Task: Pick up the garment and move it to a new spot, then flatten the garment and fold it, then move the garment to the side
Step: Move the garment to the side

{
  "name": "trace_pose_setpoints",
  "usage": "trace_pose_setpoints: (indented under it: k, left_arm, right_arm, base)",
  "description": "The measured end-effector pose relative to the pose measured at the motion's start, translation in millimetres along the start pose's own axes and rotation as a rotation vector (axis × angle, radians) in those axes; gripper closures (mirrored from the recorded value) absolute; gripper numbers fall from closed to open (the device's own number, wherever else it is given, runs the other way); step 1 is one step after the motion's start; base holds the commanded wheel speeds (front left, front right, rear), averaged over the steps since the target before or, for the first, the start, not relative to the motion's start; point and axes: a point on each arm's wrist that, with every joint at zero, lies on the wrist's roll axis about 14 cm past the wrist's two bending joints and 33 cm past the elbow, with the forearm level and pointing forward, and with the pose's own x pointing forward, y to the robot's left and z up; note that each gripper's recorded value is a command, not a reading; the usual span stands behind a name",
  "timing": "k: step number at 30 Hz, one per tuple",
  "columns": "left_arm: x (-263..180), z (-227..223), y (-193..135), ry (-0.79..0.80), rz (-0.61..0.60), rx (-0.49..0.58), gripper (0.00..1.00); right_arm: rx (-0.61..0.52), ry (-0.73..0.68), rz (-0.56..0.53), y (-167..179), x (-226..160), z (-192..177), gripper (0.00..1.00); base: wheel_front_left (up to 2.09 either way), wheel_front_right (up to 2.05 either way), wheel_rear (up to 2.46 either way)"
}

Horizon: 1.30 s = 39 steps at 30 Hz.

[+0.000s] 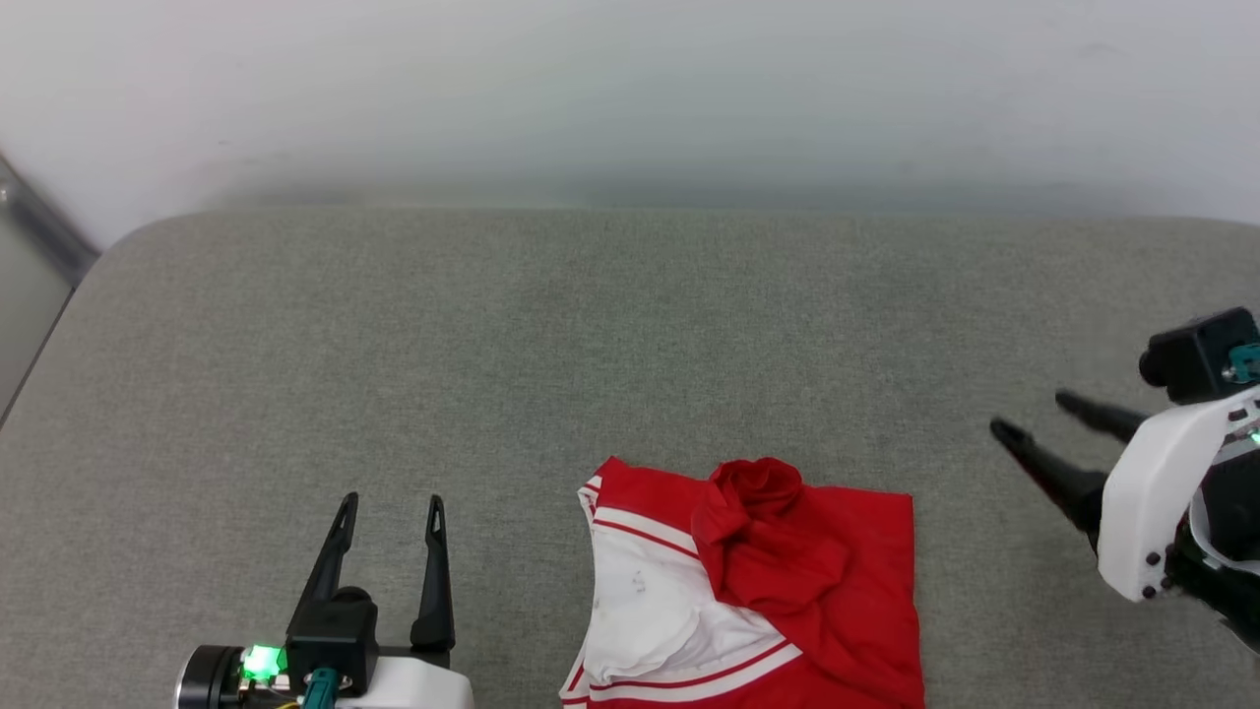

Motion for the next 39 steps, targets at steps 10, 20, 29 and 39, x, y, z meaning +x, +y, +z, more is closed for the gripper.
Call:
trace_pose_setpoints:
  k: [10, 20, 29, 39]
  left_arm:
    - [16.3, -5.3, -3.9, 0.012, -0.008, -0.009, 0.00]
    - [34.8, -20.6, 3.0, 0.049, 0.011, 0.003, 0.00]
    - [34.7, -27.0, 9.9, 0.070, 0.033, 0.009, 0.00]
    - [26.7, -17.5, 9.2, 0.048, 0.035, -0.001, 0.00]
  right_arm:
    - [0.313, 0.445, 0.188, 25.5, 11.8, -97.1, 0.00]
    - [0.451, 0.589, 0.312, 71.3, 53.3, -146.0, 0.00]
    - [0.407, 0.660, 0.376, 99.5, 62.8, -169.6, 0.89]
    - [0.282, 0.540, 0.373, 95.4, 65.5, -138.0, 1.00]
  base:
    - [0.00, 0.00, 0.00]
    - [0.00, 0.00, 0.00]
    - [0.00, 0.00, 0.00]
    - [0.00, 0.00, 0.00]
